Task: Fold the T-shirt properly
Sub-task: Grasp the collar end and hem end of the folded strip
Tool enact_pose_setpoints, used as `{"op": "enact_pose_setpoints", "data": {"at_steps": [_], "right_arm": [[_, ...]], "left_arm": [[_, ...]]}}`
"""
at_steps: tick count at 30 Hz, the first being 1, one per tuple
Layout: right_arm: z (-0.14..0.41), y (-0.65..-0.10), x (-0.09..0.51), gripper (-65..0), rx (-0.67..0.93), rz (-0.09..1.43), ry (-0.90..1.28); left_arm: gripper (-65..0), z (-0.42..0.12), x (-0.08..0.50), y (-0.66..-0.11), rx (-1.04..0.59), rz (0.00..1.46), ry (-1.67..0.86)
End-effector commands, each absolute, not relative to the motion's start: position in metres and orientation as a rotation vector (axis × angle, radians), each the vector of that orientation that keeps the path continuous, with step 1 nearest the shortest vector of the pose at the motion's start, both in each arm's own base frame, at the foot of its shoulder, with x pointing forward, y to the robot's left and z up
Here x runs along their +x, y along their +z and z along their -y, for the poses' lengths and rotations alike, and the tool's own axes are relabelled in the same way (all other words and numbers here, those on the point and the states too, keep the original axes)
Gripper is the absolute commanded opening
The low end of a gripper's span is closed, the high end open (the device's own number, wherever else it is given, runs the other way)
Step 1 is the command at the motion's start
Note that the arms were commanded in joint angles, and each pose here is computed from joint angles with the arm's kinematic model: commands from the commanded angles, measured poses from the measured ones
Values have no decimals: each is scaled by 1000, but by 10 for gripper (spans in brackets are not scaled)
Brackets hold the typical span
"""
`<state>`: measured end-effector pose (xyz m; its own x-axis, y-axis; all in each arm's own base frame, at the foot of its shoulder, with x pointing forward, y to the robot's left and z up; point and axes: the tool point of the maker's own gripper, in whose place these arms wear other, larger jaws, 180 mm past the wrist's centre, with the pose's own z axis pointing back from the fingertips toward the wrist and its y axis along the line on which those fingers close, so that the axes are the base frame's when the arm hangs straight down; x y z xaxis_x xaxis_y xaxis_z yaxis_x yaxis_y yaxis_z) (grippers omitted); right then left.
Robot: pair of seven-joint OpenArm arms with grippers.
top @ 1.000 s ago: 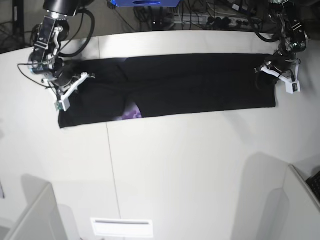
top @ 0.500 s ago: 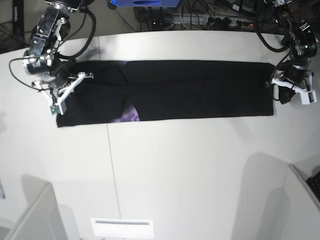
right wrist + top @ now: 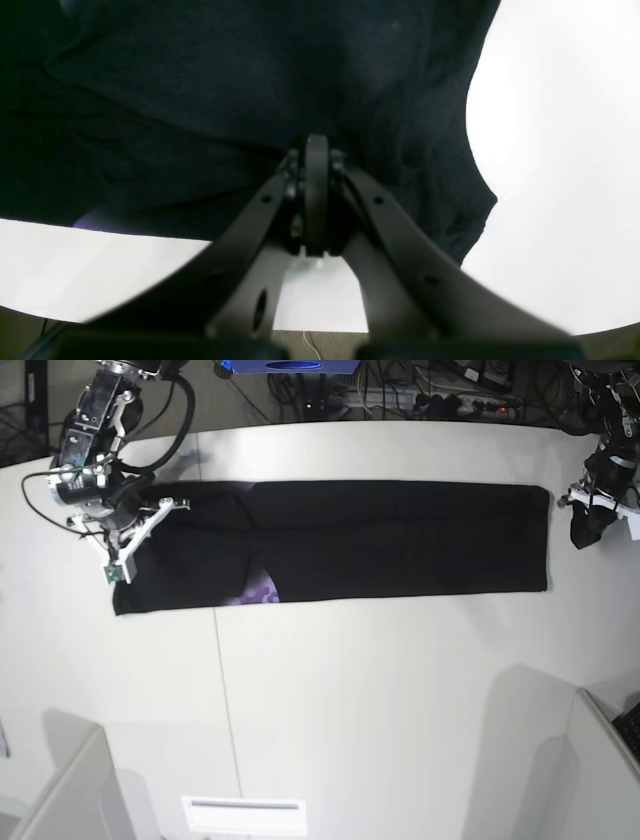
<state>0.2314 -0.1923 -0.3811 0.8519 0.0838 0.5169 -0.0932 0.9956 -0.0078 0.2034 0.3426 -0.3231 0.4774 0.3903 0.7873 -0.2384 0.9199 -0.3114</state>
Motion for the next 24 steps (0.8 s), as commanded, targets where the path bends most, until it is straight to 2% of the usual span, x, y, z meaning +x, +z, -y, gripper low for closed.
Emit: {"op": "enact_pose_setpoints", "data": {"at_steps": [1, 3, 4, 13, 18, 24], "right_arm": [[193, -373, 239, -650, 14, 584, 98], [193, -373, 238, -650, 14, 583, 98], [193, -373, 238, -650, 14, 583, 98], [192, -375, 234, -650, 16, 572, 97], [168, -381, 230, -650, 56, 555, 166], [148, -383, 230, -650, 89, 551, 216]], "left_arm": [[-267, -348, 207, -316, -165, 1031, 384], [-54, -351, 204, -324, -168, 1012, 404], [0, -351, 203, -330, -173, 998, 411], [0, -334, 217, -385, -199, 848, 365], [0, -325, 219, -397, -224, 818, 362], [-140, -311, 215, -417, -258, 760, 358]]}}
